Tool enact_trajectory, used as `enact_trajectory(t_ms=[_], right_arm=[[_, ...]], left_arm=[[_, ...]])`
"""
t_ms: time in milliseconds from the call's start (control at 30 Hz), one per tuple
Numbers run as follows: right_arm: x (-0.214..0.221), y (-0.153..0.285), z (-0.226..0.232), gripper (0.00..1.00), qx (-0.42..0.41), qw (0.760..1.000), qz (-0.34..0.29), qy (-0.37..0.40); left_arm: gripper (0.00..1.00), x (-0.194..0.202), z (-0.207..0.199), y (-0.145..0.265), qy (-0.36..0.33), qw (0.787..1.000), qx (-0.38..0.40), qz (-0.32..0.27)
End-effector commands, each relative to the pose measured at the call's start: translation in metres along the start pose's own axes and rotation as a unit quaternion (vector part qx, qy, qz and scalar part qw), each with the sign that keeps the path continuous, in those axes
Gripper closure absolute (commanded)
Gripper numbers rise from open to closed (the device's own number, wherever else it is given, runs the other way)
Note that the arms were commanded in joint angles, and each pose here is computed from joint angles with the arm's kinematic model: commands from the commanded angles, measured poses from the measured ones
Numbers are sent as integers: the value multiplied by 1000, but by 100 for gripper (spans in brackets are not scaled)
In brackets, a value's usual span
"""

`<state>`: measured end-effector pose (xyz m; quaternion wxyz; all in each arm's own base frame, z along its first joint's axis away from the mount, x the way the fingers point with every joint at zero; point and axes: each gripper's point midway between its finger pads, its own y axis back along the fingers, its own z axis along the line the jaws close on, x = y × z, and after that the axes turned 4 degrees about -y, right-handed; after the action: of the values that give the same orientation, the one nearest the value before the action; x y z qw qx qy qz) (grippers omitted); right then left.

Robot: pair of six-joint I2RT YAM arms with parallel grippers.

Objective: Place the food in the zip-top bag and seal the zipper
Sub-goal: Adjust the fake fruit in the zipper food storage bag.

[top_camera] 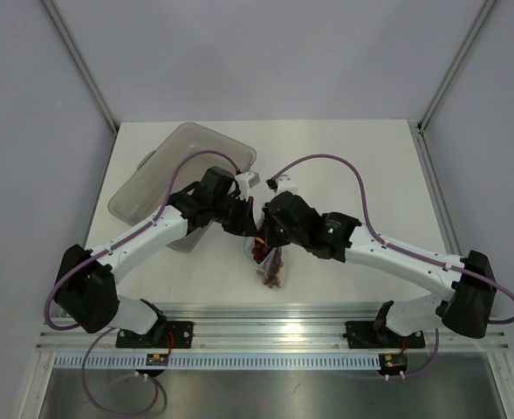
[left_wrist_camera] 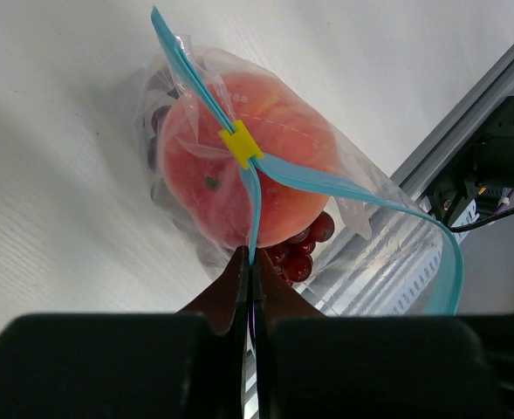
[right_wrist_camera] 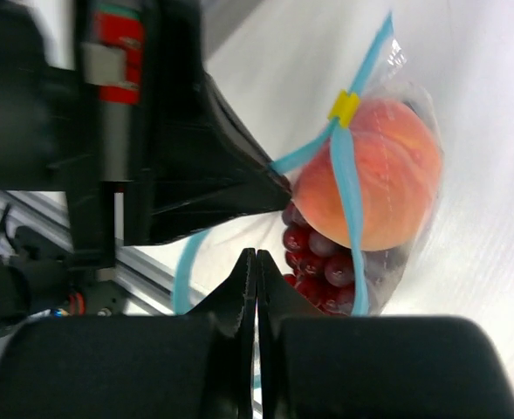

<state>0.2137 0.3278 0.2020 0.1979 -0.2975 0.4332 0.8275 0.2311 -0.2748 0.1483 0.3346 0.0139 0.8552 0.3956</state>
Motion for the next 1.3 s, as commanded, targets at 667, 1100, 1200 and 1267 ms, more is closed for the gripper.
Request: enact_trajectory(t_ms=[667,1100,1200,1267], right_arm=[[-4,-44,-40,100,141,989,-46,-9],[-8,-63,-21,100,91,992,-74,-50],[-9,-59,-22,100,85,992,-81,-53],[-11,-55,-20,100,82,992,-83,-52]], left_arm=[[100,-10,-33,3,-44,995,93,-7],[100,-10,-38,7,-51,993,108,-7],[100,-11,-39,10,-54,993,107,-11],[100,-11,-38,10,-52,993,103,-11]])
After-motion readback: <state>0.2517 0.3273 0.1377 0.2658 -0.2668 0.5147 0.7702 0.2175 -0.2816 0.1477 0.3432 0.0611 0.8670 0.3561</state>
